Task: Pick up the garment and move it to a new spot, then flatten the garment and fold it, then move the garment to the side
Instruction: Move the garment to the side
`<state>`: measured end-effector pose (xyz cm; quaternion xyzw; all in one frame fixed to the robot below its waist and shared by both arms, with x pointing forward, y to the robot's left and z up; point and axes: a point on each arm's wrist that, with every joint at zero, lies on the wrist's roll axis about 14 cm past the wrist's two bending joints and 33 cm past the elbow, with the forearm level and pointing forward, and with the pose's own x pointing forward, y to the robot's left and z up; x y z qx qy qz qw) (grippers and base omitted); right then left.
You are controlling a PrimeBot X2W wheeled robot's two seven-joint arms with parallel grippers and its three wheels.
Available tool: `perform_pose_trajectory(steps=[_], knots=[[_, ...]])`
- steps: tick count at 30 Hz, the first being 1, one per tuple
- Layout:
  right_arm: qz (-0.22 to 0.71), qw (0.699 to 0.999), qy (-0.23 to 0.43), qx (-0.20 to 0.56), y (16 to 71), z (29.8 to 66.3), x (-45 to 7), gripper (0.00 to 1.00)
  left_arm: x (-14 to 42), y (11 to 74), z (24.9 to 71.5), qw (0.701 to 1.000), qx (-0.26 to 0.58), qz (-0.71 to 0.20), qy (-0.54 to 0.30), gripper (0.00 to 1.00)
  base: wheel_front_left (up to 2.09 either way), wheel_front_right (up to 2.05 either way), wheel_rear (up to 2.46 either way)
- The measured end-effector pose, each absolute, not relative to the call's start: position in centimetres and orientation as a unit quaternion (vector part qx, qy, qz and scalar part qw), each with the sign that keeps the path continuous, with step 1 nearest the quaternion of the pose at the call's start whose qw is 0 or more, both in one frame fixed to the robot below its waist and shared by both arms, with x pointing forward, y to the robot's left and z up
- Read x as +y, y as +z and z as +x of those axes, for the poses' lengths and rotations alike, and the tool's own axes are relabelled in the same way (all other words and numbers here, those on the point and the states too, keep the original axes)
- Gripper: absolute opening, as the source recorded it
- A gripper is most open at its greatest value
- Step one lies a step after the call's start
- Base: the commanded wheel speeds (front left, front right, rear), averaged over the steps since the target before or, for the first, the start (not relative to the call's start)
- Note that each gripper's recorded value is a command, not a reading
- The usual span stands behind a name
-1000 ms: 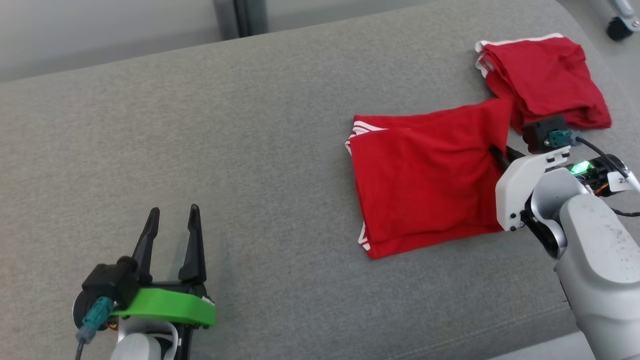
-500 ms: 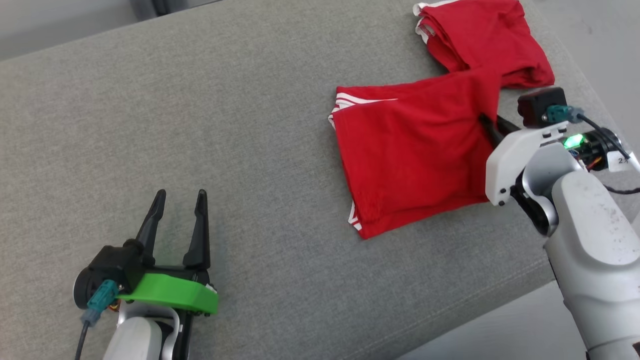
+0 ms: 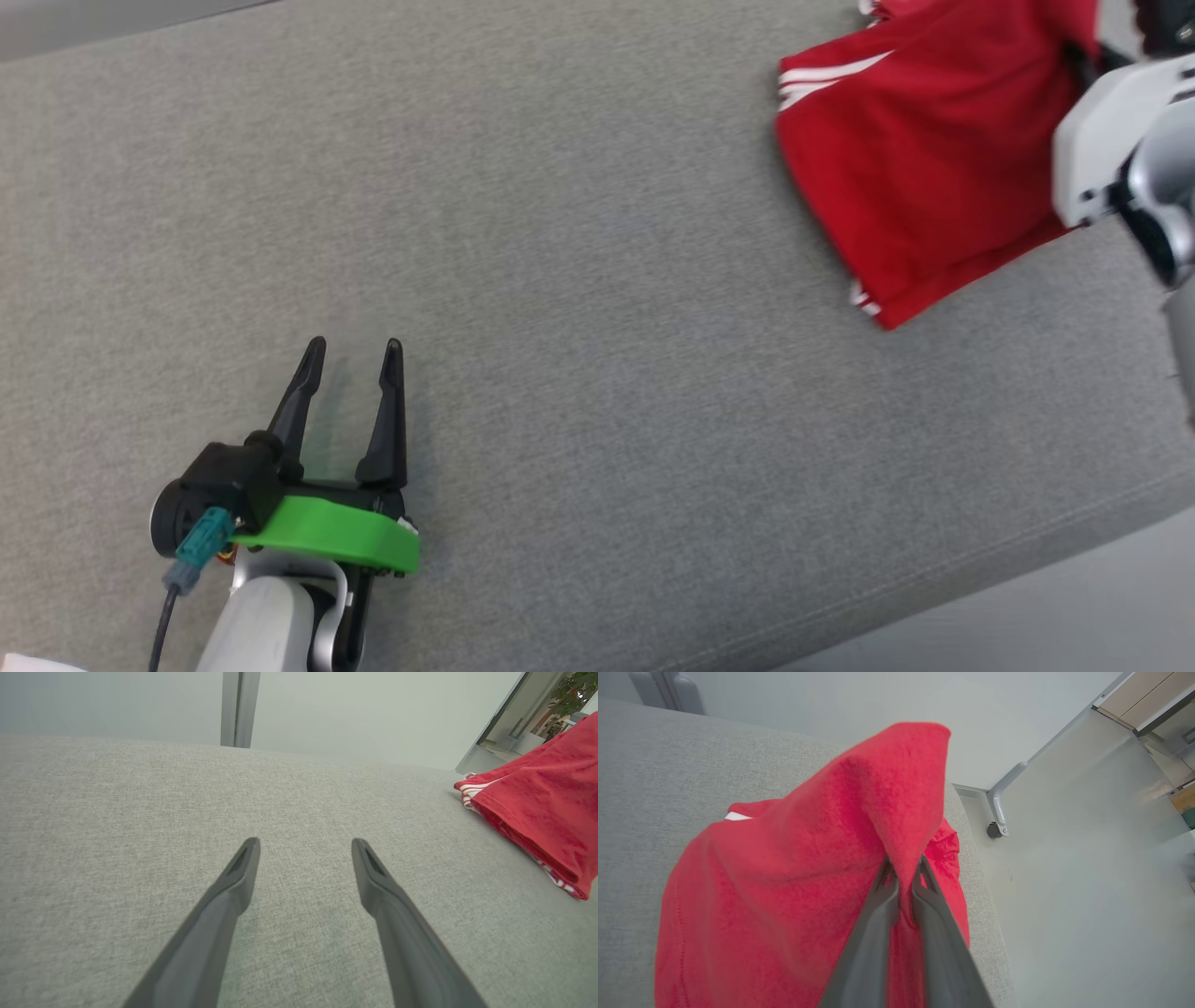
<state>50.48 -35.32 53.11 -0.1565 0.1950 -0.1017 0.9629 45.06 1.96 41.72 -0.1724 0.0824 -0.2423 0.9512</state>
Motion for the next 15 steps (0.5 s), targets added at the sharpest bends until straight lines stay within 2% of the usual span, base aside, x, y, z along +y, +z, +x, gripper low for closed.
perform_pose_trajectory(steps=[7, 15], knots=[[-0.197, 0.947, -0.144, 0.207, 54.0, 52.3, -39.5, 0.0, 3.9, 40.7, 45.3, 0.957, 0.09, -0.169, -0.218, 1.0, 0.0, 0.0, 0.0], [-0.184, 0.937, -0.183, 0.234, 50.6, 53.3, -41.8, 0.0, 5.3, 38.8, 45.4, 0.96, 0.108, -0.164, -0.201, 1.0, 0.0, 0.0, 0.0]])
